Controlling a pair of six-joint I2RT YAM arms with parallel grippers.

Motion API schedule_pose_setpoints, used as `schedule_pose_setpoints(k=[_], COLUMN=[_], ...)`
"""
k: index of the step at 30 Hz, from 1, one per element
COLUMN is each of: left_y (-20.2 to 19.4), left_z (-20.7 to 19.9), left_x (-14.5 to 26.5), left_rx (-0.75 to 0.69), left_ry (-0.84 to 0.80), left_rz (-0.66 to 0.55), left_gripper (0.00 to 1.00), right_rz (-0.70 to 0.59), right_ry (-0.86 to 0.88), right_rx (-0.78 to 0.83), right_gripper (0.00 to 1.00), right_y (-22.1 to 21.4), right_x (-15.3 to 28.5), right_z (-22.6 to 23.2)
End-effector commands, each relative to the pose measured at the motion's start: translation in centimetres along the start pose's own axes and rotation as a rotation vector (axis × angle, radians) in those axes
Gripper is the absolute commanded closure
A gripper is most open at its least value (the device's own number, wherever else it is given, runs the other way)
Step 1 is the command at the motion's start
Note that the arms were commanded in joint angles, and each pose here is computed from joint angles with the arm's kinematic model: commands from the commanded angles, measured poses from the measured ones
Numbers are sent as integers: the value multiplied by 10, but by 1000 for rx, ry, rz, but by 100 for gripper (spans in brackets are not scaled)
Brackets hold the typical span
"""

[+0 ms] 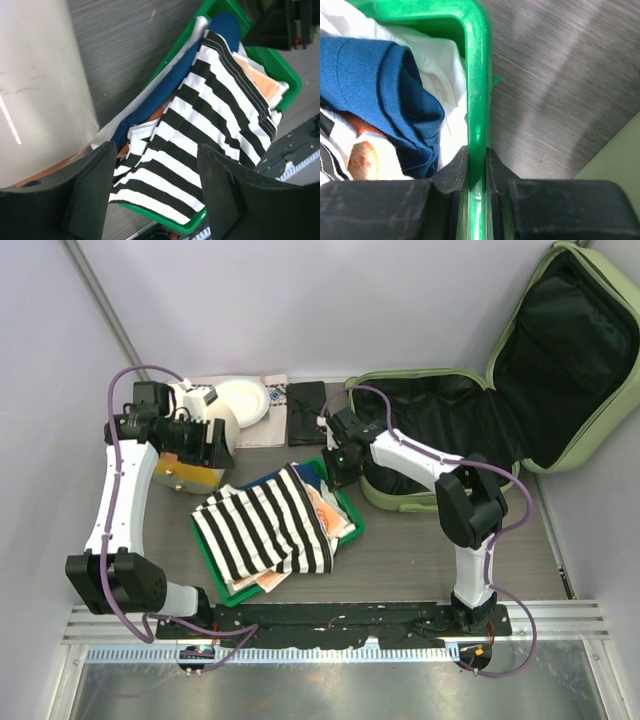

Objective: Open, take out, and arrange the luggage

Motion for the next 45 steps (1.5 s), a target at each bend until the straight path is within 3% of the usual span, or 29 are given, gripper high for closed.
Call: schedule_pose_setpoints(k=[1,4,12,18,22,25,29,38,41,45], left_y=[6,-2,-23,-31,-34,-29,-19,0,7,19], left_z=[1,1,11,21,27,33,41,49,41,19], left_x=[24,35,42,33,18,7,-8,-28,-28,-8], left_rx=[-82,-127,-88,-82,-99,-88,-56,-60,-59,-67], left_ry=[130,192,307,309,299,291,255,251,202,90], left_rz=[-75,-32,56,131,80,34,4,-70,-80,-118], left_gripper=[37,45,68,86,90,91,92,91,86,61], right_rz=[-160,-162,-211,-141,-74,-59,-32,66,74,83], right_ry=[71,87,122,174,255,310,415,453,470,497], right_rx=[-176,-222,-339,-295,-299,-271,-202,-119,-100,-89], right_gripper=[99,99,99,98,78,64,57,53,52,49], right_y=[14,5,0,-21,-39,-47,-61,-67,-65,-67], right_x=[32,31,30,22,19,27,31,10,9,6], right_z=[20,18,23,35,39,40,47,65,72,83])
Point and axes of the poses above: each gripper's point midway between its finger pads, its own x axis back along the fingers, its own z axis along the line the jaws close on, y = z × x, the point moved 8 cm from there along x, back along the fingers, and after that the axes turned 14 degrees about -x, right-handed, at the moved point
